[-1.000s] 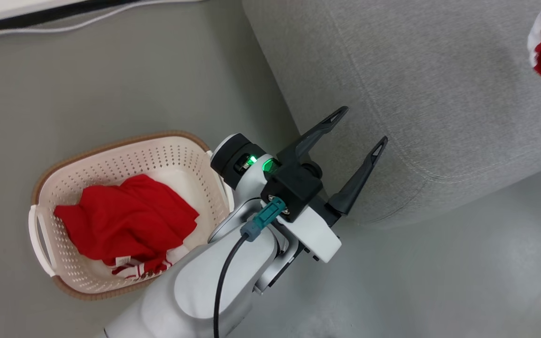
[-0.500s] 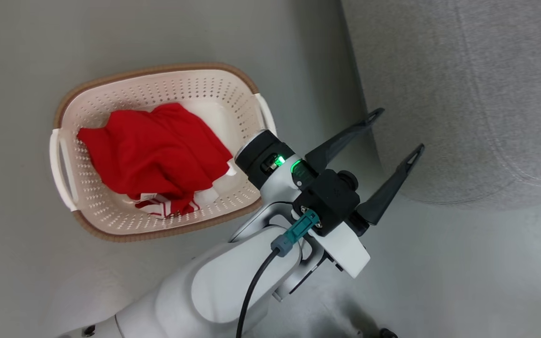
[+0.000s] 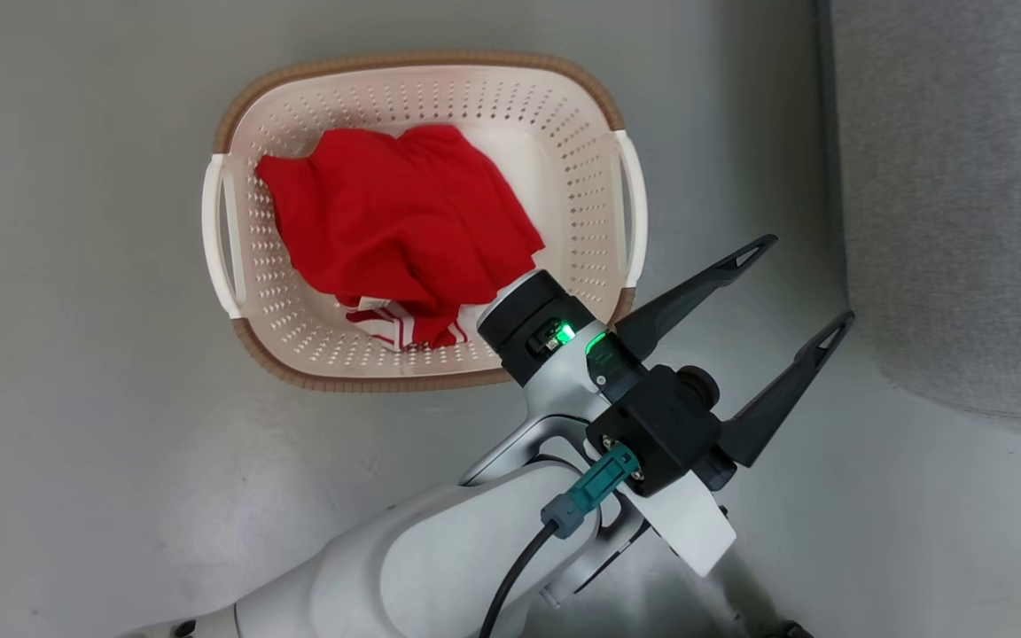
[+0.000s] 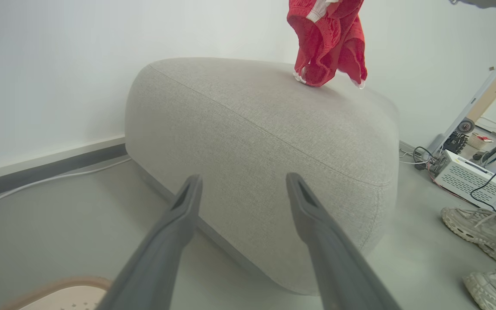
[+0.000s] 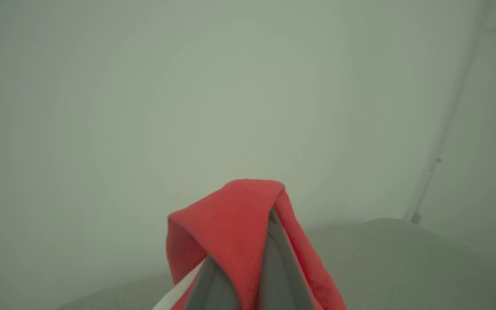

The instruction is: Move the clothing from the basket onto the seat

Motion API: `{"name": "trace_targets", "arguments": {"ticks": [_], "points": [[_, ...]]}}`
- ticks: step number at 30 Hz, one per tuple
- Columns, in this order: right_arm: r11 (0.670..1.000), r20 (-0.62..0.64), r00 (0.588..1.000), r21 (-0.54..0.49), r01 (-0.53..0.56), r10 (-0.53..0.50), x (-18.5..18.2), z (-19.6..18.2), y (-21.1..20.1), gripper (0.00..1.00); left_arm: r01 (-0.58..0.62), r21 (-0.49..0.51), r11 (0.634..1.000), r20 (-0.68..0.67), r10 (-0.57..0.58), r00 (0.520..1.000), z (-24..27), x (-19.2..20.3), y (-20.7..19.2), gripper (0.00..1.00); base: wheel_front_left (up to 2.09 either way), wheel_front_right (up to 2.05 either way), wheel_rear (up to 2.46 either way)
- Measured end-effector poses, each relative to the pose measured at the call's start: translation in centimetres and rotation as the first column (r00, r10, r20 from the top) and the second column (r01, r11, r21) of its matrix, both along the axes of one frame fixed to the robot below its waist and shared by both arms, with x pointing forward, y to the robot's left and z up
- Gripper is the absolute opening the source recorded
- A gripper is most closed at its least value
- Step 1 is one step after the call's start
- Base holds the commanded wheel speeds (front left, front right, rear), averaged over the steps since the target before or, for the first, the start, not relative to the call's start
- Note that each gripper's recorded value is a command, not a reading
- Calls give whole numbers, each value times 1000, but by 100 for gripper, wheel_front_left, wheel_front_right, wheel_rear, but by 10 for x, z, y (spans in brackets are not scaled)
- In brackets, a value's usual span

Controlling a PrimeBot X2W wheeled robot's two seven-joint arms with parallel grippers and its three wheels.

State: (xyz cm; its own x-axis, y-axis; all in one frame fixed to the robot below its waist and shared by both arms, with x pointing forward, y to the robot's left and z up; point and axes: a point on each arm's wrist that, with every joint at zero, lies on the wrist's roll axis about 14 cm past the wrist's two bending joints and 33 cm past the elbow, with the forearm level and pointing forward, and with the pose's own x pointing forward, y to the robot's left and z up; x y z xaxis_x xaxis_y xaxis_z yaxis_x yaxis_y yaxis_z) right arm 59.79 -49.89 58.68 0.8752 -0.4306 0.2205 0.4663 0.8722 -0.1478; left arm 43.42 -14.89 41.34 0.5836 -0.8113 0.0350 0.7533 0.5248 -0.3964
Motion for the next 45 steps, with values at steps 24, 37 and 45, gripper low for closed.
{"name": "trace_targets", "arguments": {"ticks": [24,37,45], "points": [[945,-282,931,290,-149,234,-28,-157,76,100,-28,1,1000,39,28,999,14,6,5,100,0,0,0],[901,-210,910,334,-277,358,-48,-133,127,100,-68,-11,998,126,69,990,59,5,13,100,0,0,0],[867,-134,890,327,-376,437,-60,-101,161,100,-138,-3,990,145,137,980,81,-3,31,100,0,0,0]]}}
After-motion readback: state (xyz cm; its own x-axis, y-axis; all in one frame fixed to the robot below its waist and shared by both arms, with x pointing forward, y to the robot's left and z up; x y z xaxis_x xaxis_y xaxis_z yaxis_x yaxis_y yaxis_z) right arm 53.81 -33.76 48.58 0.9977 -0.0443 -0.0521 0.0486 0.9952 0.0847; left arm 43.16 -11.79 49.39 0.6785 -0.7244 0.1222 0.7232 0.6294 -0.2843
